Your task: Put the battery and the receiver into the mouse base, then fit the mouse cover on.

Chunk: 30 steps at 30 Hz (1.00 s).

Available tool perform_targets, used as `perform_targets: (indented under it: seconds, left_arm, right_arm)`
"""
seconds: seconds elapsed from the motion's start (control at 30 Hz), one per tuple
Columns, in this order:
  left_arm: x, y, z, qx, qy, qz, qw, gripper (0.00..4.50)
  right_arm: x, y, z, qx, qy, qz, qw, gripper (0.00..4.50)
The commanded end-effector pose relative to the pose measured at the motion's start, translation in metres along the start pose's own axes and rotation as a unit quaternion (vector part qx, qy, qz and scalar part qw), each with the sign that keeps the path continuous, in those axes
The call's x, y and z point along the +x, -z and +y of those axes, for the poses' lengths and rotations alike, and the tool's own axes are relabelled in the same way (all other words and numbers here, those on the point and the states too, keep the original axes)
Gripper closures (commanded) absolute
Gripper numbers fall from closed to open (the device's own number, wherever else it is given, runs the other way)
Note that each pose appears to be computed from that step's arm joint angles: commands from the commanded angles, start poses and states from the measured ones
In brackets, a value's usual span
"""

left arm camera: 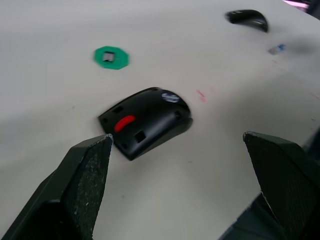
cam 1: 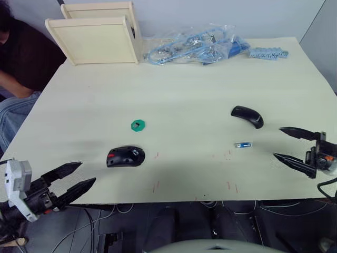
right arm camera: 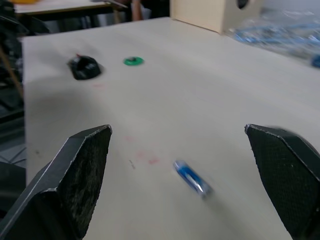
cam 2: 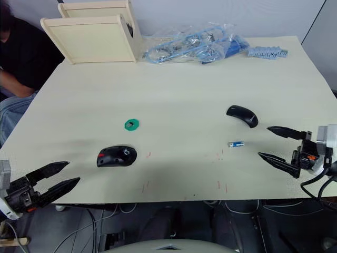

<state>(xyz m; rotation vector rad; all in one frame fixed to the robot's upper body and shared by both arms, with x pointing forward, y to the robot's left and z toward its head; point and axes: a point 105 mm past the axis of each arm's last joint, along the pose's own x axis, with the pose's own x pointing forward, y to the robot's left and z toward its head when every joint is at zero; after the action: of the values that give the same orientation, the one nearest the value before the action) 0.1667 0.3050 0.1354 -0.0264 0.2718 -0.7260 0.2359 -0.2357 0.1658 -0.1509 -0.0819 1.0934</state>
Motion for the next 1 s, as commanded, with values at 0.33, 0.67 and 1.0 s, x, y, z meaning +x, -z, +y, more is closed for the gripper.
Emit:
perform_targets:
  seconds: [0.33, 0.67, 1.0]
  left_arm:
    - [0.017, -0.034, 0.030, 0.094, 0.132, 0.092, 0.982, 0.05]
    - [0.056, -0.032, 0.043, 0.141, 0.203, 0.147, 0.958, 0.05]
    - [0.078, -0.026, 0.051, 0.185, 0.235, 0.173, 0.938, 0.05]
  right_arm:
    - [0.046, -0.060, 0.038, -0.028, -0.128, -0.018, 0.991, 0.00]
    - [0.041, -0.061, 0.051, -0.019, -0.115, -0.020, 0.993, 0.00]
    - [0.033, -0.062, 0.059, -0.021, -0.104, -0.018, 0.994, 0.00]
